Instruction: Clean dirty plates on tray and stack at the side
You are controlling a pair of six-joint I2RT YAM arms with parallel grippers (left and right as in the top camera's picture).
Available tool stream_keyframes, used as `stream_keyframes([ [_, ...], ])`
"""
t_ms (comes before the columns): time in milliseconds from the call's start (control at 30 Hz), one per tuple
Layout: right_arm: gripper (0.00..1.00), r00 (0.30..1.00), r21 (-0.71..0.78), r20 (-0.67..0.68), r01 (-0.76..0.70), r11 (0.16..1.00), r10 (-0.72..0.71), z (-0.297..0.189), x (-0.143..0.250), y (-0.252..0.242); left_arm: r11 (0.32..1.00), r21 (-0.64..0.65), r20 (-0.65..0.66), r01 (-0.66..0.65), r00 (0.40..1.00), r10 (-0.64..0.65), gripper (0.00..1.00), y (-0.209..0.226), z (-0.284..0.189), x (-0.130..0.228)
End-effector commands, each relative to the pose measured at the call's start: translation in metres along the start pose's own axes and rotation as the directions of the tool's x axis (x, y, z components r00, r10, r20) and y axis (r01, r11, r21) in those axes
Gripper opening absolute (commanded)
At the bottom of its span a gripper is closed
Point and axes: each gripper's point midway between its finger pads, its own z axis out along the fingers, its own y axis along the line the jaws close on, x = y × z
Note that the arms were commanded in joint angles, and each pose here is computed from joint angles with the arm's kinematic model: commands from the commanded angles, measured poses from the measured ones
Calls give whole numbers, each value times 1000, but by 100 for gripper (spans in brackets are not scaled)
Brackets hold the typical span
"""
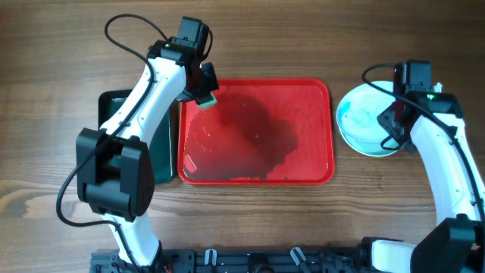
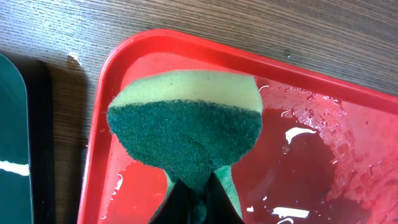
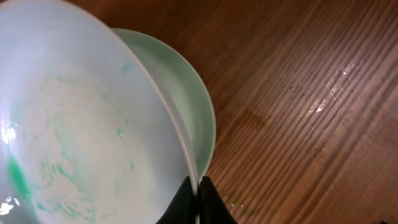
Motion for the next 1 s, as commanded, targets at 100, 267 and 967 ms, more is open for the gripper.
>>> stream_keyframes([
  [100, 4, 999, 37, 43, -27, 999, 25, 28, 13, -12, 1000, 2, -12, -17, 1000, 17, 4, 0, 5, 3],
  [267, 77, 994, 43, 56, 89, 995, -92, 33, 13, -12, 999, 15, 13, -37, 999, 37, 4, -3, -7, -4],
  [967, 100, 847, -533, 250, 525, 664, -469, -91, 50, 91, 942, -225, 55, 248, 969, -241, 4, 161, -113, 13],
])
